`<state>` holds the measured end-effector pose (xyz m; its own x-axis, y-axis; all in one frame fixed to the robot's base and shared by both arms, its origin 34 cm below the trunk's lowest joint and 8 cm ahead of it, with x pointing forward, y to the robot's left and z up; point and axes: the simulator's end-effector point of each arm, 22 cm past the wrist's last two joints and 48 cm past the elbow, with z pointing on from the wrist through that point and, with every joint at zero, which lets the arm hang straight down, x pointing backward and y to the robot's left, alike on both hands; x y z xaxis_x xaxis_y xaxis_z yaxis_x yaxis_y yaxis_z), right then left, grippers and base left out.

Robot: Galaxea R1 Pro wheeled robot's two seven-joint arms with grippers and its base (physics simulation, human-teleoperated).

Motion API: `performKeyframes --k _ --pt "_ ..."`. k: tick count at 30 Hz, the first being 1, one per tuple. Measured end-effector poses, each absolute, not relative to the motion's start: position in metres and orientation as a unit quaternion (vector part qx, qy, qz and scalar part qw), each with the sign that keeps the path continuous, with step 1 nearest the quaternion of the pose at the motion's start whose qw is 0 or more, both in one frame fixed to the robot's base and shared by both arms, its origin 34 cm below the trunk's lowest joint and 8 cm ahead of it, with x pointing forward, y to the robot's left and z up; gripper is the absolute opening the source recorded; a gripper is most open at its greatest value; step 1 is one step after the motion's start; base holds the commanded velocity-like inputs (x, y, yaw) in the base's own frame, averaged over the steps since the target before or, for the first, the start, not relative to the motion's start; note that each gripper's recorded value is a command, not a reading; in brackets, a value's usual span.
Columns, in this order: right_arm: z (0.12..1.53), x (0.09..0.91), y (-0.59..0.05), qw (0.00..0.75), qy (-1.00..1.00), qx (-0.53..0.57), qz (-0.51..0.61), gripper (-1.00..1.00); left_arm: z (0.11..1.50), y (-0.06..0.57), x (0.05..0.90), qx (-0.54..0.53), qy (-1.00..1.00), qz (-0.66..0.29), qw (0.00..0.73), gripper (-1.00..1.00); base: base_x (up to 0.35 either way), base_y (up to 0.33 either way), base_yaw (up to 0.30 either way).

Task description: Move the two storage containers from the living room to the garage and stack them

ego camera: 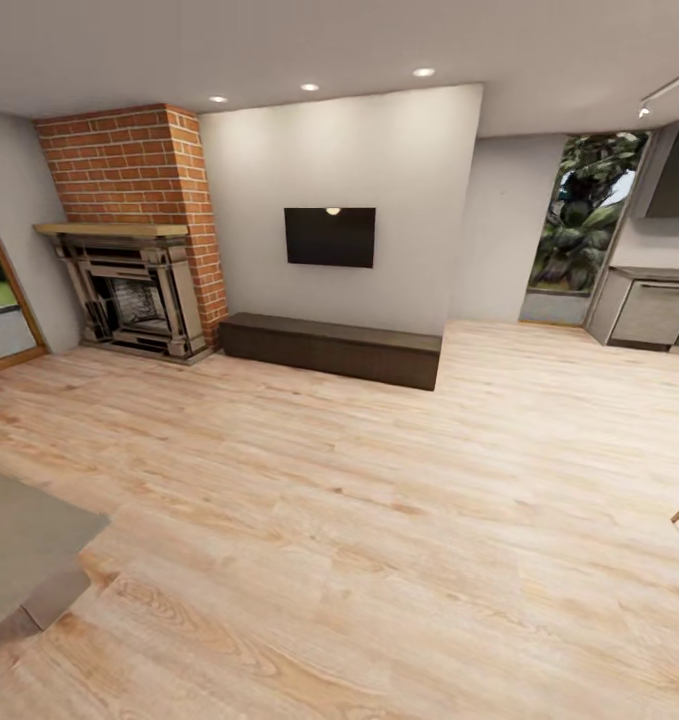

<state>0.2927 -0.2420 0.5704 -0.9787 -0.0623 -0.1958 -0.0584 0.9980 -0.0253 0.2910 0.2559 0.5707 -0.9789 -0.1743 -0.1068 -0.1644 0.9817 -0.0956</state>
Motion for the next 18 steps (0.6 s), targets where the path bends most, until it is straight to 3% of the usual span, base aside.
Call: performKeyframes --k 18 --pt "0.5704 0.2926 -0.2406 0.099 0.995 -0.03 -0.008 1.0 0.5707 0.2559 0.2911 -0.085 0.994 -0.043 0.057 1.0 0.322 0.0 0.0"
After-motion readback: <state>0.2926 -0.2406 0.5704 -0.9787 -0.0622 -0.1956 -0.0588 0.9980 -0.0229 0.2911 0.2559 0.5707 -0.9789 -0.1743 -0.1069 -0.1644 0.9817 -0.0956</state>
